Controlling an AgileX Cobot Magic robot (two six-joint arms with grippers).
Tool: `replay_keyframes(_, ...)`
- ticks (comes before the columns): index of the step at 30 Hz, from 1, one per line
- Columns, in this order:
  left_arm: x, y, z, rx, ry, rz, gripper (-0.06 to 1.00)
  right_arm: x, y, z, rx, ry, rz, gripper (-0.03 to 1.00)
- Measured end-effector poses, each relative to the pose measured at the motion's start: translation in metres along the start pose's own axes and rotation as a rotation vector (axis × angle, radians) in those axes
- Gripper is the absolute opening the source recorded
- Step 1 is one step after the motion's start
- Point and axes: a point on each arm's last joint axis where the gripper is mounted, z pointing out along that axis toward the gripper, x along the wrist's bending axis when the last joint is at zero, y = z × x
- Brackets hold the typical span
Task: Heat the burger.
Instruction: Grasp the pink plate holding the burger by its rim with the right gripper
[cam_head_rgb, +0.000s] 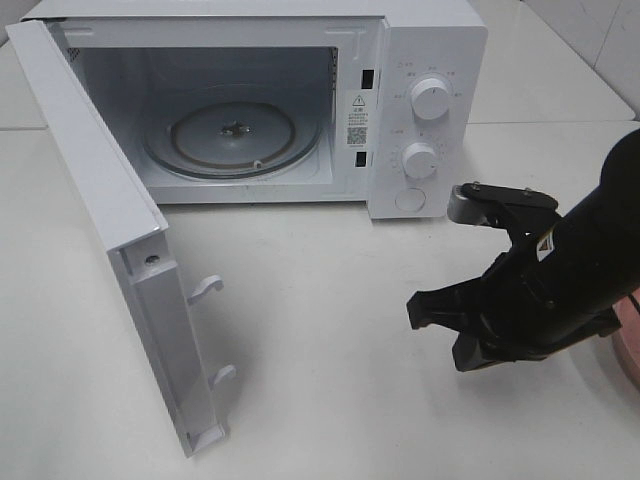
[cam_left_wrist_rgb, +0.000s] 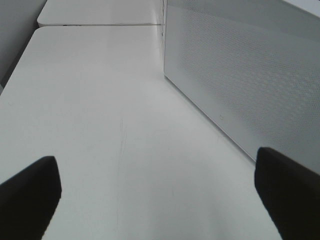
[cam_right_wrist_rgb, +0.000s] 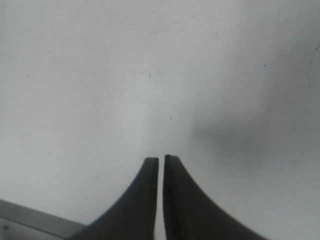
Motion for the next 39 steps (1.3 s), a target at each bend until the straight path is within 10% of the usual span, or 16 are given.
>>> replay_keyframes(18, 0.000, 0.000, 0.000, 0.000, 0.000, 0.000, 0.99, -0.010, 0.008, -0.035, 0.351, -0.248, -0.393, 0.10)
replay_keyframes(39, 0.000, 0.000, 0.000, 0.000, 0.000, 0.000, 0.99, -0.072, 0.018, -0.059, 0.387, -0.276, -0.214, 0.15)
